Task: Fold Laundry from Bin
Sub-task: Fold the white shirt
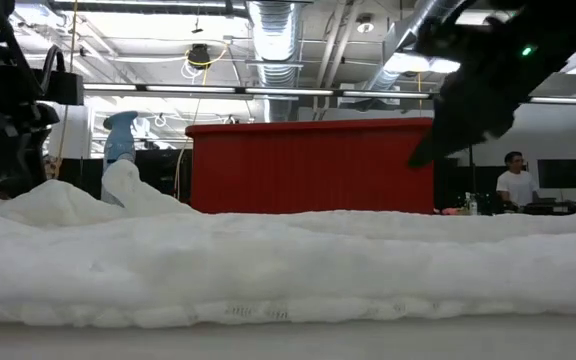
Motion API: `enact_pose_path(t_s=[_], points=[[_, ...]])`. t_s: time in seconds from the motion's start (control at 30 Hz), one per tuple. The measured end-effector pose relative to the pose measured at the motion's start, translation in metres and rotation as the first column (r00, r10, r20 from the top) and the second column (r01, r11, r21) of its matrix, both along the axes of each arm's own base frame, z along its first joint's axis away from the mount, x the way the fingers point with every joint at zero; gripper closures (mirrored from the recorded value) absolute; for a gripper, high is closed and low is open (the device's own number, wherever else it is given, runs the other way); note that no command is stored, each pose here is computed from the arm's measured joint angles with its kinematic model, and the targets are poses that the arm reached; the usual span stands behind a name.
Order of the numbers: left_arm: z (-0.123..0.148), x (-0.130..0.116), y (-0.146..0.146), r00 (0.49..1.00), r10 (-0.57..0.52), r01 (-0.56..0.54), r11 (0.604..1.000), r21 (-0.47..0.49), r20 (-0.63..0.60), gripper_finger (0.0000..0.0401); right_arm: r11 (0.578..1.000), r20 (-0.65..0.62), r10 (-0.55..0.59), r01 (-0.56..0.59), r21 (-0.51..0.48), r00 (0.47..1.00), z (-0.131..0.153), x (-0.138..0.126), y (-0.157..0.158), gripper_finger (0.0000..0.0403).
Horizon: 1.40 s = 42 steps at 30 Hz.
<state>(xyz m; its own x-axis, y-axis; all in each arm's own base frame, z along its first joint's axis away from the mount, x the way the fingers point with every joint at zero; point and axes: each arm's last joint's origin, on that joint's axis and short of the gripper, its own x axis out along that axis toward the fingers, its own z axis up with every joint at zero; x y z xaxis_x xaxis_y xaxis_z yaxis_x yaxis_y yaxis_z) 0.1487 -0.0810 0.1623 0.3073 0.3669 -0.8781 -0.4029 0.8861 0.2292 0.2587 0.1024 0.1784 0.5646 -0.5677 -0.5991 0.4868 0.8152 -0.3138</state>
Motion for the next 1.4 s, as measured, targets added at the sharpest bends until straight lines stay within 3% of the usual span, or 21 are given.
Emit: enact_pose_path(t_s=[0.27,0.43,0.63,0.83,1.1,1.2,1.3,1.4], points=[[-0.023,-0.013,0.011,0.999,0.040,-0.039,0.999,0.032,-0.033,0.0342,0.999,-0.121,-0.032,0.035,0.025,0.992,-0.029,0.013,-0.013,0.0255],[-0.040,-0.023,0.024,0.992,0.120,-0.118,0.991,0.070,-0.029,0.0393,0.999,-0.153,-0.033,0.036,0.015,0.988,-0.040,0.015,-0.012,0.0255],[-0.046,-0.028,0.037,0.976,0.218,-0.218,0.965,0.148,0.014,0.0393,0.998,-0.202,-0.010,0.022,0.057,0.979,-0.050,0.016,-0.011,0.0255],[-0.035,-0.017,0.036,0.981,0.183,-0.192,0.960,0.205,0.063,0.0394,0.997,-0.203,-0.012,0.027,0.068,0.979,-0.050,0.017,-0.012,0.0255],[-0.013,0.001,0.032,0.998,0.057,-0.064,0.962,0.265,0.033,0.0348,0.996,-0.185,-0.028,0.043,0.076,0.982,-0.049,0.020,-0.017,0.0255],[-0.015,0.002,0.034,0.997,0.071,-0.068,0.975,0.210,-0.006,0.0313,0.996,-0.187,-0.027,0.042,0.077,0.982,-0.049,0.020,-0.016,0.0255],[-0.011,0.011,0.030,0.995,0.089,-0.094,0.988,0.119,0.053,0.0278,0.996,-0.188,-0.027,0.042,0.077,0.982,-0.049,0.020,-0.016,0.0255],[0.013,0.028,0.018,0.990,-0.030,0.022,0.998,0.057,0.141,0.0249,0.996,-0.187,-0.026,0.042,0.077,0.982,-0.049,0.020,-0.016,0.0255]])
